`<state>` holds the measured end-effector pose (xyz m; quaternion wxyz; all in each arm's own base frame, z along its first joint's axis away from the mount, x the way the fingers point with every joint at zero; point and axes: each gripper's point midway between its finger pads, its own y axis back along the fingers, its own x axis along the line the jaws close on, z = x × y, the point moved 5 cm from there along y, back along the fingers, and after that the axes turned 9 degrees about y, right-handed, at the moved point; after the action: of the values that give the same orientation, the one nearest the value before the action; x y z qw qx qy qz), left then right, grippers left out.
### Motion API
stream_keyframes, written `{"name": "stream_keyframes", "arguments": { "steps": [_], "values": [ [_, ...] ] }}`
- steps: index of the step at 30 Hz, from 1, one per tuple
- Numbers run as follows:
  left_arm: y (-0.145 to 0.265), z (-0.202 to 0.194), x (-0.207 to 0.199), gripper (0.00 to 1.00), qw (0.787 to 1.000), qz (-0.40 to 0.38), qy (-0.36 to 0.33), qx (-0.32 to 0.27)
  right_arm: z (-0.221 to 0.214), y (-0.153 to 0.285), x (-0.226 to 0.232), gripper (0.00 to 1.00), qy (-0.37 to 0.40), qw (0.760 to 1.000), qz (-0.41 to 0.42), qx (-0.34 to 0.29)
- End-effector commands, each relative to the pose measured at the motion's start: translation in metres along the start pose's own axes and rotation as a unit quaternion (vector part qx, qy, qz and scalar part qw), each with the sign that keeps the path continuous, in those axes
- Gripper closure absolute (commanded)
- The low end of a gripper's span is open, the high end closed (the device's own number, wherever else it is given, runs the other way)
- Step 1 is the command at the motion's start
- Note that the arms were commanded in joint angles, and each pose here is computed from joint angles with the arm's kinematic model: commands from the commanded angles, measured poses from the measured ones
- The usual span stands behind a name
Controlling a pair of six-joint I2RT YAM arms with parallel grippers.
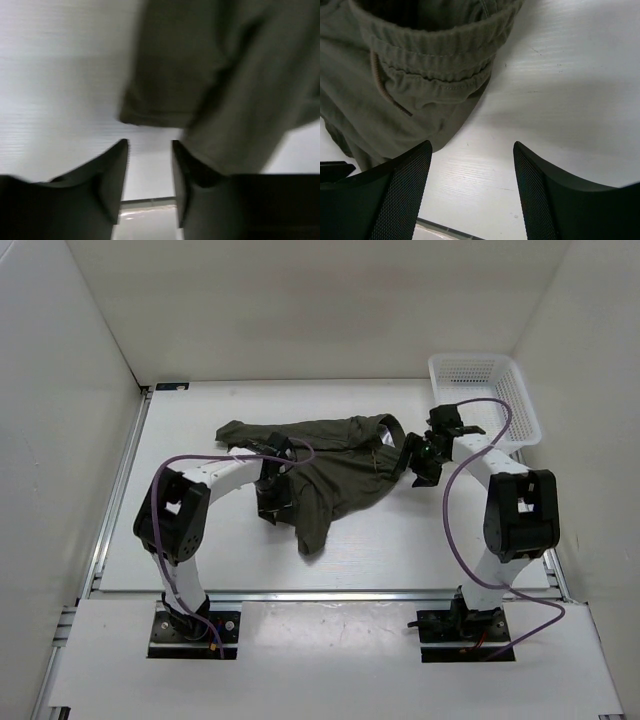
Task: Fold and stack the shorts
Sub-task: Flatten the shorts out
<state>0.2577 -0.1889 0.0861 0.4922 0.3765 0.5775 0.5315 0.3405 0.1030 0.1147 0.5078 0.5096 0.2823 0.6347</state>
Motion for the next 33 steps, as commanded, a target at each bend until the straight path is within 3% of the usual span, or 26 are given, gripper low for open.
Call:
{"name": "stream_keyframes", "arguments": {
  "steps": [1,3,7,8,9,12,14,15,18,19,25,33],
  "values": [
    [0.003,0.020,0.009,0.46,0.998,0.002,0.036,-0.043,0.013,0.001,0.010,0.29,0.013,1.000,0.019,-0.015],
    [-0.008,0.022,0.004,0.36,0.999,-0.003,0.036,-0.031,0.012,-0.011,0.006,0.29,0.009,1.000,0.016,-0.005],
    [-0.030,0.023,-0.002,0.40,1.000,-0.009,0.026,0.000,0.016,-0.029,0.006,0.29,-0.001,1.000,0.027,0.004],
    [-0.031,0.025,-0.003,0.44,1.000,-0.009,0.026,0.000,0.016,-0.033,0.005,0.29,-0.007,1.000,0.026,0.004],
    [-0.035,0.025,-0.002,0.59,1.000,-0.005,0.026,0.005,0.020,-0.036,0.007,0.29,-0.005,0.999,0.033,0.000],
    [-0.033,0.031,-0.001,0.90,1.000,-0.008,0.022,-0.001,0.031,-0.047,0.010,0.34,-0.007,0.999,0.046,-0.005],
    [-0.034,0.032,0.005,0.90,1.000,-0.005,0.030,0.001,0.034,-0.058,0.012,0.40,-0.009,0.999,0.046,0.000],
    [-0.027,0.038,0.008,0.90,0.999,-0.011,0.031,-0.008,0.036,-0.060,0.012,0.44,-0.009,0.999,0.046,0.000],
    [-0.020,0.042,0.024,0.90,0.999,0.001,0.037,-0.016,0.041,-0.067,0.017,0.91,-0.007,0.999,0.050,-0.002],
    [-0.010,0.050,0.035,0.90,0.999,0.003,0.042,-0.026,0.041,-0.067,0.017,1.00,-0.007,0.999,0.050,-0.002],
    [0.026,0.086,0.099,0.90,0.993,0.066,0.073,-0.070,0.013,-0.044,0.004,1.00,-0.009,1.000,0.004,0.005],
    [0.039,0.143,0.112,0.90,0.989,0.040,0.107,-0.089,-0.025,-0.012,0.006,1.00,0.009,1.000,-0.009,0.004]
  ]
}}
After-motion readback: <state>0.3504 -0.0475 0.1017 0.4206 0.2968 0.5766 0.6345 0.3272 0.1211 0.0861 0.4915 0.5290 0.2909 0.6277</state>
